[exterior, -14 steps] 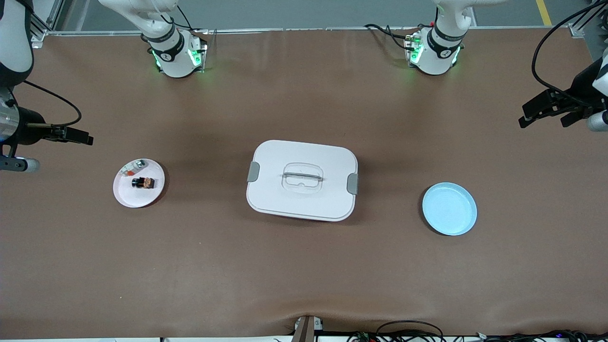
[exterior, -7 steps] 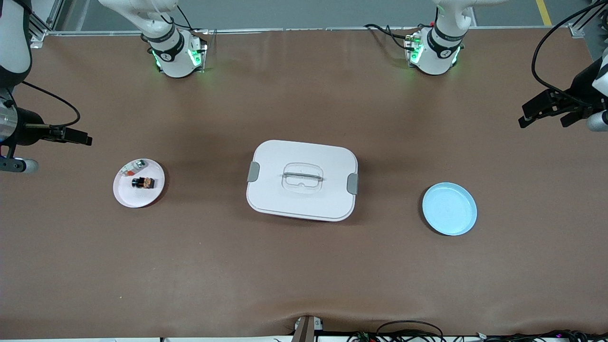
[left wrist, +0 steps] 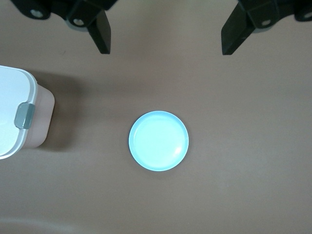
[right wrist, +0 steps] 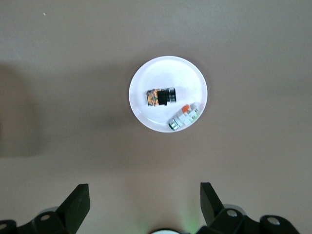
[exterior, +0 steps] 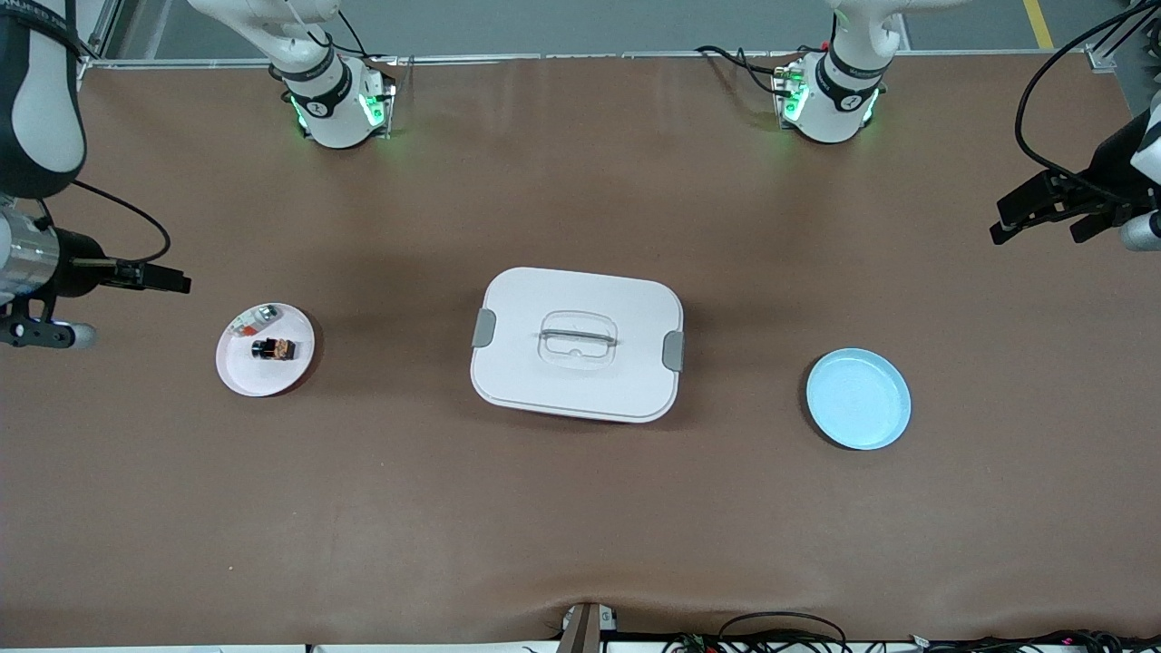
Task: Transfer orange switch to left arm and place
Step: 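Move the right gripper over the white plate toward the orange switch, then lower the right gripper and grasp the orange-black switch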
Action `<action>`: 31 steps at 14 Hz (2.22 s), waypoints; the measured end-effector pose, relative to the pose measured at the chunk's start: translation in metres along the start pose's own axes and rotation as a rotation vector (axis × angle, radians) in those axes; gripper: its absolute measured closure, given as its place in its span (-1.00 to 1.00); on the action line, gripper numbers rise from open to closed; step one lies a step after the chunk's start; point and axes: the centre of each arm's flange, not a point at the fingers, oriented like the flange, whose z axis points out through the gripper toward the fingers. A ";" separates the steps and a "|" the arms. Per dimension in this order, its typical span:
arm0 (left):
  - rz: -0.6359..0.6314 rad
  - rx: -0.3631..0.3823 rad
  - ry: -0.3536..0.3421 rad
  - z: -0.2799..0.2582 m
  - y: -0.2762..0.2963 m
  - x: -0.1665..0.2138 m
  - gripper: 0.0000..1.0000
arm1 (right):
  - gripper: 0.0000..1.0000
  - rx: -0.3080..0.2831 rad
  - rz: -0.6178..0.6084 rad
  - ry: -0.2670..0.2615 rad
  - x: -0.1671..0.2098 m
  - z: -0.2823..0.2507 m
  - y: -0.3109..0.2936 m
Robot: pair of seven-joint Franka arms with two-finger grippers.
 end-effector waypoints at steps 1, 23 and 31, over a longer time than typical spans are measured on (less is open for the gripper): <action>0.000 0.000 0.000 0.000 0.000 0.000 -1.00 | -1.00 0.002 -0.003 0.013 0.004 0.010 -0.002; -0.001 0.000 0.000 0.000 -0.001 0.000 -1.00 | -1.00 -0.007 0.042 0.011 0.088 0.244 0.025; -0.001 0.000 0.000 0.000 -0.001 0.000 -1.00 | -1.00 -0.008 0.038 -0.057 0.088 0.283 0.023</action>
